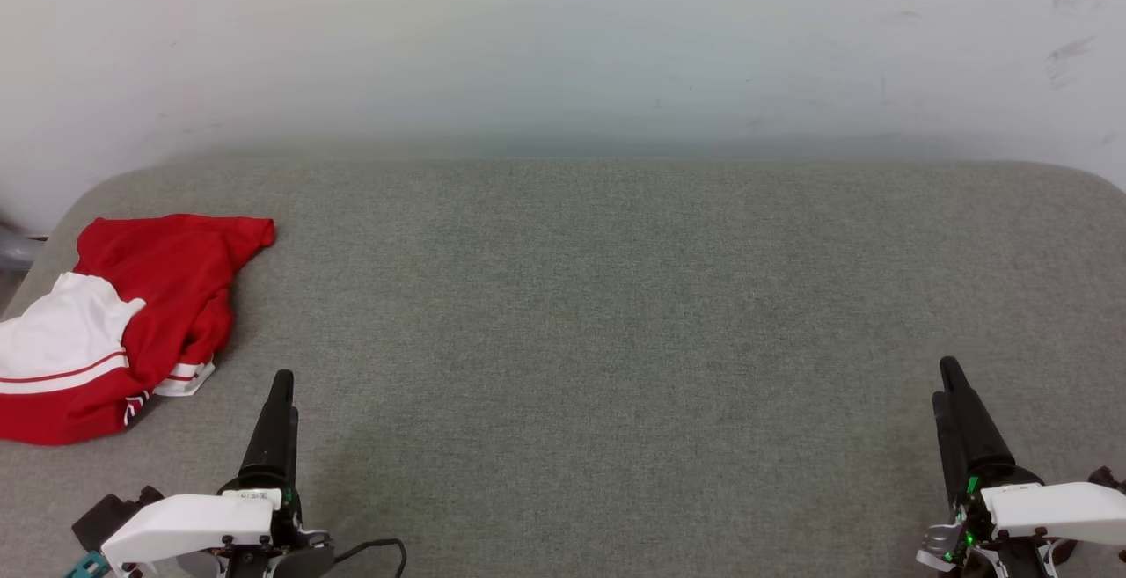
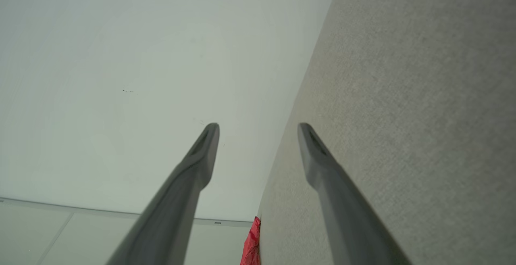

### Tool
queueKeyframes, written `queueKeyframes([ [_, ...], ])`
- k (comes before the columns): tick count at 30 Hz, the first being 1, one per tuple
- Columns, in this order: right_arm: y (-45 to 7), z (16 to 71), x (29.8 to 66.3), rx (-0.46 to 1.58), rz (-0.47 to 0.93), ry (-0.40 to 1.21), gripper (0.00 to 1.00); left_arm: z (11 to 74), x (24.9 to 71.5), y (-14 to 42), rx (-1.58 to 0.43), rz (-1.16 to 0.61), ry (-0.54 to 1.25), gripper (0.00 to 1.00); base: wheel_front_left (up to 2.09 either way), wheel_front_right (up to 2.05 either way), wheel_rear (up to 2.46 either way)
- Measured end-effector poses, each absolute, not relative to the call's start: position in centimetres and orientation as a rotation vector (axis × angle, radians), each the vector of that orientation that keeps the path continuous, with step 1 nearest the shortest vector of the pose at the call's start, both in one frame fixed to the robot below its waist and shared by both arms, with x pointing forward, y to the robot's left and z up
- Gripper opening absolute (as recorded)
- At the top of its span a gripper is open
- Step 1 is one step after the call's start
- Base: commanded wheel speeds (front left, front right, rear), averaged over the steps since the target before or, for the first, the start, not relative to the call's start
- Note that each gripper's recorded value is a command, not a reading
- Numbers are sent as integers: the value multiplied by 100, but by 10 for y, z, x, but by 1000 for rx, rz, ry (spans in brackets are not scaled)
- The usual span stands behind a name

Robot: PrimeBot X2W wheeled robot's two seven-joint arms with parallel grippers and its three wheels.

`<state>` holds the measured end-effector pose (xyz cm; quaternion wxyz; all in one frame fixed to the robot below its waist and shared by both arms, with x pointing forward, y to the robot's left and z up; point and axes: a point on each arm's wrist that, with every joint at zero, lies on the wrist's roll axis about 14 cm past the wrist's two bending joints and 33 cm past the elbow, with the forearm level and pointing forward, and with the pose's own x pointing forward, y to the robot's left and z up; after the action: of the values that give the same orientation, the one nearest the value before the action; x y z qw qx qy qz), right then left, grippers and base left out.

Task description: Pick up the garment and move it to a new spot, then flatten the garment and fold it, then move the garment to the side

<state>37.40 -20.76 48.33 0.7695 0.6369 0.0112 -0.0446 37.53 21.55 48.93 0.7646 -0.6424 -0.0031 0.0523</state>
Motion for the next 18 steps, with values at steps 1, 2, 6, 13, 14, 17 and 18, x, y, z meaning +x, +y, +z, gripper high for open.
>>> queueKeyframes([
  [1,-208,485,374,1360,-95,18,100,491,376,216,-1375,112,-8,100,0,0,0],
  [2,-209,487,375,1342,-94,11,100,493,376,216,-1355,113,-11,100,0,0,0],
  [6,-211,494,376,1269,-87,-12,100,500,378,215,-1276,110,-20,100,0,0,0],
  [13,-209,510,379,1130,-52,-48,100,509,380,211,-1128,109,-20,100,0,0,0],
  [14,-207,515,379,1081,-39,-58,100,510,380,209,-1078,114,-16,100,0,0,0],
  [17,-204,521,380,1012,-24,-72,100,510,379,206,-1005,120,-6,100,0,0,0],
  [18,-203,522,380,991,-20,-73,100,511,379,206,-984,122,-9,100,0,0,0],
])
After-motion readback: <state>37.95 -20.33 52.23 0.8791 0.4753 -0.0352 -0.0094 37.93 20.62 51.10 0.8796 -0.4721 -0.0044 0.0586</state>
